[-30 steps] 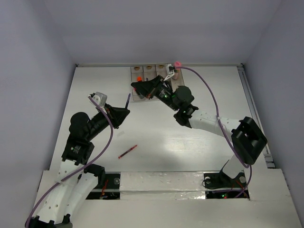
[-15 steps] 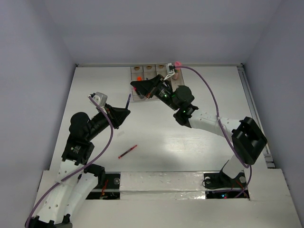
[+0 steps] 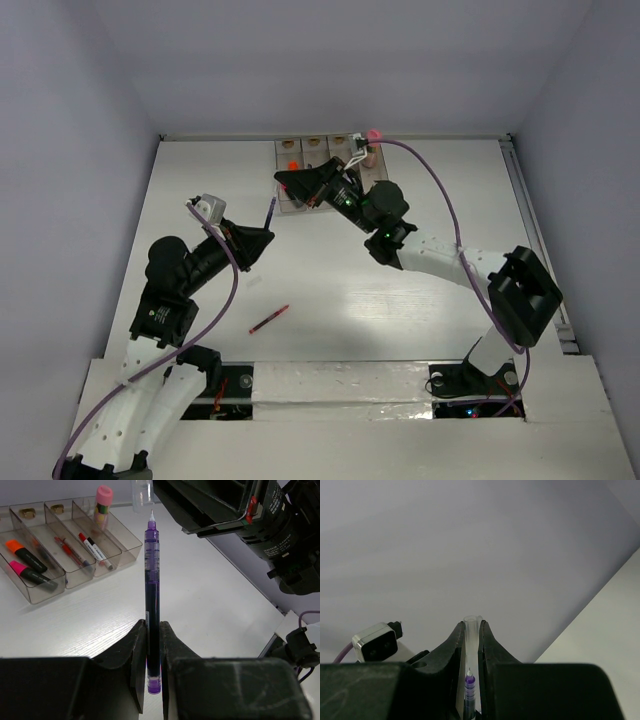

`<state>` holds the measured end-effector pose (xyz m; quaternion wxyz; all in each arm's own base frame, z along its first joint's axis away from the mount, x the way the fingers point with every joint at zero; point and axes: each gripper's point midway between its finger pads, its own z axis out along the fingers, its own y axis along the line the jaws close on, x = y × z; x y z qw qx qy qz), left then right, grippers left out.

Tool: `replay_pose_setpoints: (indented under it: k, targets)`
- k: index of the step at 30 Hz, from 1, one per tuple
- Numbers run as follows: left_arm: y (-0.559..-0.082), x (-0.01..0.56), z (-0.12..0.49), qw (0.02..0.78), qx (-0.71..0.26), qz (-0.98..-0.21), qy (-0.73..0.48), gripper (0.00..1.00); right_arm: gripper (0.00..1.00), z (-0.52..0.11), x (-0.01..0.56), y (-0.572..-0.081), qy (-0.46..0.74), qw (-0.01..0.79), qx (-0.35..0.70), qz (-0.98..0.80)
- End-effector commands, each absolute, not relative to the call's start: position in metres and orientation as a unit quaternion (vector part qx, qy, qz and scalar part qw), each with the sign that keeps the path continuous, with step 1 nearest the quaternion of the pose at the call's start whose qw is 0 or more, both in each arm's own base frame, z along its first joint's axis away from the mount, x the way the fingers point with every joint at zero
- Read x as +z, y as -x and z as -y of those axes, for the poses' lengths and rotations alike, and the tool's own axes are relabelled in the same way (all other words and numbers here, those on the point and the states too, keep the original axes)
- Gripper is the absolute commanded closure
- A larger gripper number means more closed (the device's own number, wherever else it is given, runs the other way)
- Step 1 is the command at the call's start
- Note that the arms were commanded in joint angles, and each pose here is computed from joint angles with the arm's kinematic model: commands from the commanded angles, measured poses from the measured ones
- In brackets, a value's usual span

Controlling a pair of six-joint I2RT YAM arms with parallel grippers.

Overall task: Sort the stationery into containers
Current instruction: Close the pen cap on the pen.

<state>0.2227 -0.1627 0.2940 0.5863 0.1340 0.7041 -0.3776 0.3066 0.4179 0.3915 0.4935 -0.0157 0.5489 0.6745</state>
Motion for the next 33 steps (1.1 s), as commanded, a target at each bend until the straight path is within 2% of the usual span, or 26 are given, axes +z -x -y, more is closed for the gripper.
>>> replay_pose_setpoints:
  k: [1, 21, 28, 33]
  targets:
    - [-0.223, 0.313, 0.162, 0.612, -0.380, -0.679, -0.139, 1.00, 1.00, -0.418, 0.418, -0.292, 0.029, 0.511, 0.691, -0.510]
    - [-0.223, 0.321, 0.156, 0.627, -0.380, -0.668, -0.127, 1.00, 1.00, -0.440, 0.390, -0.271, 0.038, 0.497, 0.683, -0.534]
    - [-0.225, 0.331, 0.159, 0.629, -0.393, -0.660, -0.122, 1.00, 1.00, -0.467, 0.356, -0.243, 0.118, 0.422, 0.698, -0.567]
    - [-0.231, 0.348, 0.159, 0.641, -0.389, -0.650, -0.121, 1.00, 1.00, -0.462, 0.333, -0.228, 0.138, 0.393, 0.698, -0.583]
